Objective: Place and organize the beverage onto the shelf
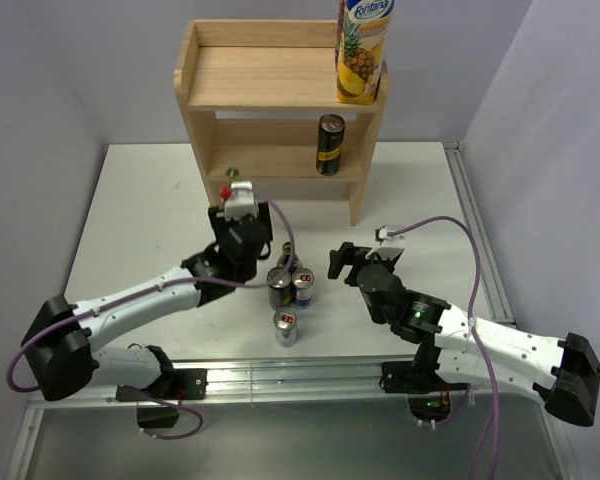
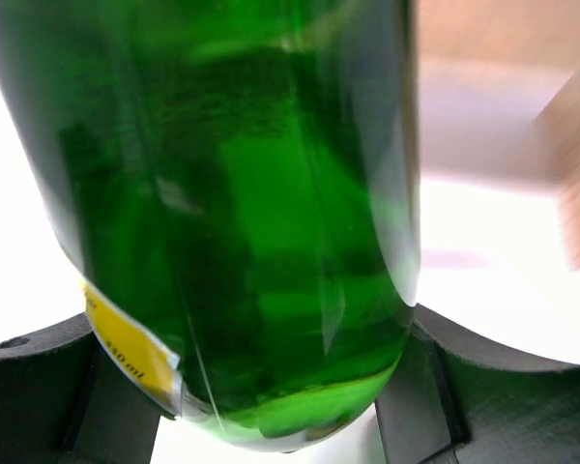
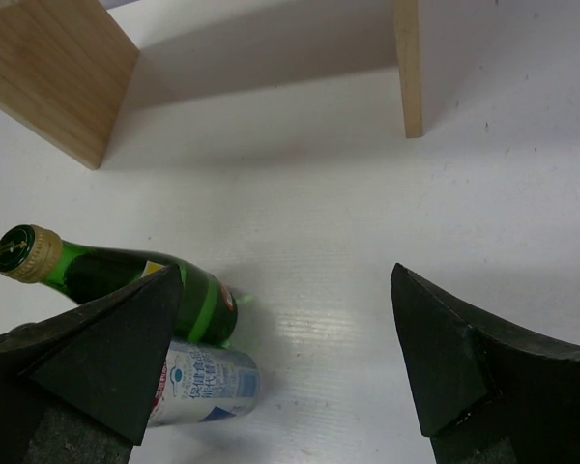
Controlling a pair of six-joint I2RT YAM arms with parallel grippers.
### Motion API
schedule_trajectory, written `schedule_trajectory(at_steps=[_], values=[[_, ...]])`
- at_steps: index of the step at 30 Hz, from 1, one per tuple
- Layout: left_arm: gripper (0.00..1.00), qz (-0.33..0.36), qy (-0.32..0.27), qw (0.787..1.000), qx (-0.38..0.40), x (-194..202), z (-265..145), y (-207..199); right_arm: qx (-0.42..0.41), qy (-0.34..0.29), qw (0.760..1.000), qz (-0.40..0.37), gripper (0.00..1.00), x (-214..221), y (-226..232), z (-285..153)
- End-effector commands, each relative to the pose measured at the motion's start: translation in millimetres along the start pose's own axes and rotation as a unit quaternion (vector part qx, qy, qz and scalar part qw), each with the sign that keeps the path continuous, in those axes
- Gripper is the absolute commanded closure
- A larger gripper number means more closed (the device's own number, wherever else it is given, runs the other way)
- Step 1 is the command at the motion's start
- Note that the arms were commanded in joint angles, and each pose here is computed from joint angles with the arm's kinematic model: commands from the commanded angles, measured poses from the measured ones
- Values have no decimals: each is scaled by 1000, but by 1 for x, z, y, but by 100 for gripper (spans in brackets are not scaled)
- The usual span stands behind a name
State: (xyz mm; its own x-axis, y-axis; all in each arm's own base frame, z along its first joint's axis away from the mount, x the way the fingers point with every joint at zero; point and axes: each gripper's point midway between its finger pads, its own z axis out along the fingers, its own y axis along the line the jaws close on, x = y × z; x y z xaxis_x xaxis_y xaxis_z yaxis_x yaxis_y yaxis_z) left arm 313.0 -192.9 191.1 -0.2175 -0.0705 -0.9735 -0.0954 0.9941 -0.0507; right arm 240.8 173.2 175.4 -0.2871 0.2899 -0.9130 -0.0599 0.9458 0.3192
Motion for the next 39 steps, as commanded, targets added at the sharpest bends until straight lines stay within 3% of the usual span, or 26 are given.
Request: schedule_trajectory(at_steps=[1, 7, 10, 25, 39], values=[[100, -59, -77, 995, 22, -141, -11, -10, -1, -17, 1000, 18, 5, -12, 2, -3], [100, -49, -121, 991, 21, -247, -15, -9, 0, -21, 1000, 22, 4, -13, -1, -5], [100, -38, -126, 991, 13, -277, -13, -7, 1, -22, 999, 24, 5, -12, -3, -6], [100, -29, -158, 987, 8, -356, 5, -11, 0, -12, 999, 37, 5, 4, -14, -9], [100, -31, -188, 981, -22, -389, 31, 10, -4, 6, 1000, 23, 5, 20, -18, -8]])
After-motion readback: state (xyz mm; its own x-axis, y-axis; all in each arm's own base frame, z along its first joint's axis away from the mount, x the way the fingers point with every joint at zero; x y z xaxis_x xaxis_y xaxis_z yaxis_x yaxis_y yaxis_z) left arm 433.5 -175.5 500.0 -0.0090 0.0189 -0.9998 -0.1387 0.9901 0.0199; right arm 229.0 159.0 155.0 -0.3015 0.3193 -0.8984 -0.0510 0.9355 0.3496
